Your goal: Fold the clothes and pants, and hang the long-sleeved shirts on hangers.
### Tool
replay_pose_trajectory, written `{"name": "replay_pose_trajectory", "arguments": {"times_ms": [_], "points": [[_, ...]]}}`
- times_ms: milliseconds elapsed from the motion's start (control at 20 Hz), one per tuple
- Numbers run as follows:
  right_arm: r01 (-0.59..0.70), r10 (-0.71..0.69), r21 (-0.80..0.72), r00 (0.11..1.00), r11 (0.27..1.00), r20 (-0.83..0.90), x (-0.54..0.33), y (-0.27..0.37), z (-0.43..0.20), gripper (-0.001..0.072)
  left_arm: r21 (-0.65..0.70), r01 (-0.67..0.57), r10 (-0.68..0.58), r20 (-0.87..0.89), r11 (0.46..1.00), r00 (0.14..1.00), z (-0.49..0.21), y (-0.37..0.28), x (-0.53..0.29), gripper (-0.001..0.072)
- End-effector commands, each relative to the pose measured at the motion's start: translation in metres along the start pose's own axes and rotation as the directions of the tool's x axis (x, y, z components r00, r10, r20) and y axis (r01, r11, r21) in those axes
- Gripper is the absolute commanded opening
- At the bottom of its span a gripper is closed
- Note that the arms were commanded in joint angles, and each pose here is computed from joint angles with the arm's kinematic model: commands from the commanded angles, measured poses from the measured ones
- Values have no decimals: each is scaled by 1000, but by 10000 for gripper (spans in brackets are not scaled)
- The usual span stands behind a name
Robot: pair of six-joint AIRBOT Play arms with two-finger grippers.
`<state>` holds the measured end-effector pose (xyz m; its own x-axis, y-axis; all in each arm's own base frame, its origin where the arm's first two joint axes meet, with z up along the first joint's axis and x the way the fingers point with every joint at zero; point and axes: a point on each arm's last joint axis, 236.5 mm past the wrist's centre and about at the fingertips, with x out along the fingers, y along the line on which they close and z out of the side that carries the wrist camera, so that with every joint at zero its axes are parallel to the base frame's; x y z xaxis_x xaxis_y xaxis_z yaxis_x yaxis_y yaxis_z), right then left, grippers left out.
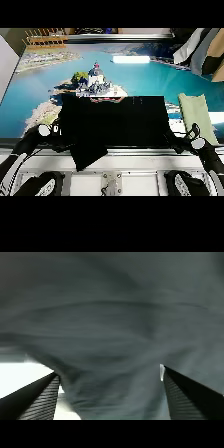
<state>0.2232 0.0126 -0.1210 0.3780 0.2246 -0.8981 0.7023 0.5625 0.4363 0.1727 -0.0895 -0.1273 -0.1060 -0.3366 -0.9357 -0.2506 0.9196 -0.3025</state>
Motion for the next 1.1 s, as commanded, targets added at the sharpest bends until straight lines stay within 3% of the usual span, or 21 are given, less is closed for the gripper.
{"name": "replay_pose_trajectory", "arguments": {"times_ms": [0,150,200,600,1050], "points": [[-2,2,0,1000,1000,1,0,1,0,9,40,-5,6,-24,999,1000,-5,-9,13,663],[-2,2,-1,1000,1000,1,-1,1,1,9,67,-3,3,-5,998,1000,-7,-11,3,125],[-3,3,-3,1000,1000,-4,-1,2,0,9,74,4,-5,12,997,1000,-7,-12,-3,10],[109,-133,-249,988,962,-82,-53,15,12,8,72,54,-61,107,996,992,-17,-1,-60,10],[107,-153,-354,983,929,-105,-63,71,56,8,221,29,-73,191,975,979,62,-39,-117,10]]}}
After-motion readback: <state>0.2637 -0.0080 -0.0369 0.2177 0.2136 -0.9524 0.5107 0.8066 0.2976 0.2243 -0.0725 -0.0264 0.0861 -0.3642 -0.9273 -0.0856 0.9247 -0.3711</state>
